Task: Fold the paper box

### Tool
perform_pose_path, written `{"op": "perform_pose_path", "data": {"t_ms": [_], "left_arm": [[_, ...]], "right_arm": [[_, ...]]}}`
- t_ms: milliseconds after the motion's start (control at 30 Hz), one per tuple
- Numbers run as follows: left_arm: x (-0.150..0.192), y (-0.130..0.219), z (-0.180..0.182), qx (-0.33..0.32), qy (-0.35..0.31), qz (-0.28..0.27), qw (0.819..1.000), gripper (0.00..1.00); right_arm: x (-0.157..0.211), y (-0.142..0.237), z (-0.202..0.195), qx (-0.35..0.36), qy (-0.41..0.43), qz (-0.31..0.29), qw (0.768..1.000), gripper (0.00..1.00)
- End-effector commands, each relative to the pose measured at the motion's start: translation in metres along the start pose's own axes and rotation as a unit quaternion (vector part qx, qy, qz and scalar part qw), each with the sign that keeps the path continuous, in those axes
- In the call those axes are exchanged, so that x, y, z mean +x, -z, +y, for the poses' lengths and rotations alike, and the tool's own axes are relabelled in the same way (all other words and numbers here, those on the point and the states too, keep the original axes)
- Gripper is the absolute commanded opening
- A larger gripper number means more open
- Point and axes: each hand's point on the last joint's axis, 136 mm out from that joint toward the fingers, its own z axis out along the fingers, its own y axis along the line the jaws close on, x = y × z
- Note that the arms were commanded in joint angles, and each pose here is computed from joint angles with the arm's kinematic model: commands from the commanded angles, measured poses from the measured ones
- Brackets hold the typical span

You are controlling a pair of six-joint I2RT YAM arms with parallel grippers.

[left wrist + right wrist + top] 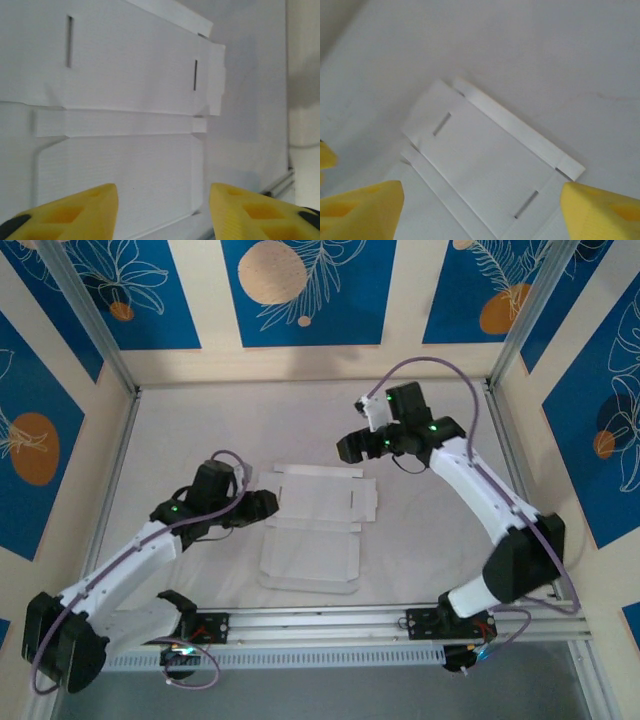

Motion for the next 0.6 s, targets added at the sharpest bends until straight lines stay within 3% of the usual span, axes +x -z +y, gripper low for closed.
{"op": "perform_pose_path", "data": {"t_ms": [0,200,400,567], "left_arm": [[0.013,-0.021,-0.02,0.047,-0.007,0.037,0.998,0.37],[0.041,-0.066,0.004,0.015,-0.005,0.102,0.995,0.23],[0.047,-0.087,0.025,-0.017,0.002,0.12,0.993,0.22],[0.05,-0.101,0.047,-0.054,0.012,0.126,0.99,0.22]], "right_arm": [[0.012,-0.024,-0.005,-0.02,0.063,0.055,0.996,0.81],[0.014,-0.082,-0.006,-0.062,0.078,0.128,0.987,0.75],[0.004,-0.111,-0.028,-0.113,0.014,0.125,0.986,0.77],[0.015,-0.132,-0.04,-0.128,0.025,0.137,0.982,0.81]]}}
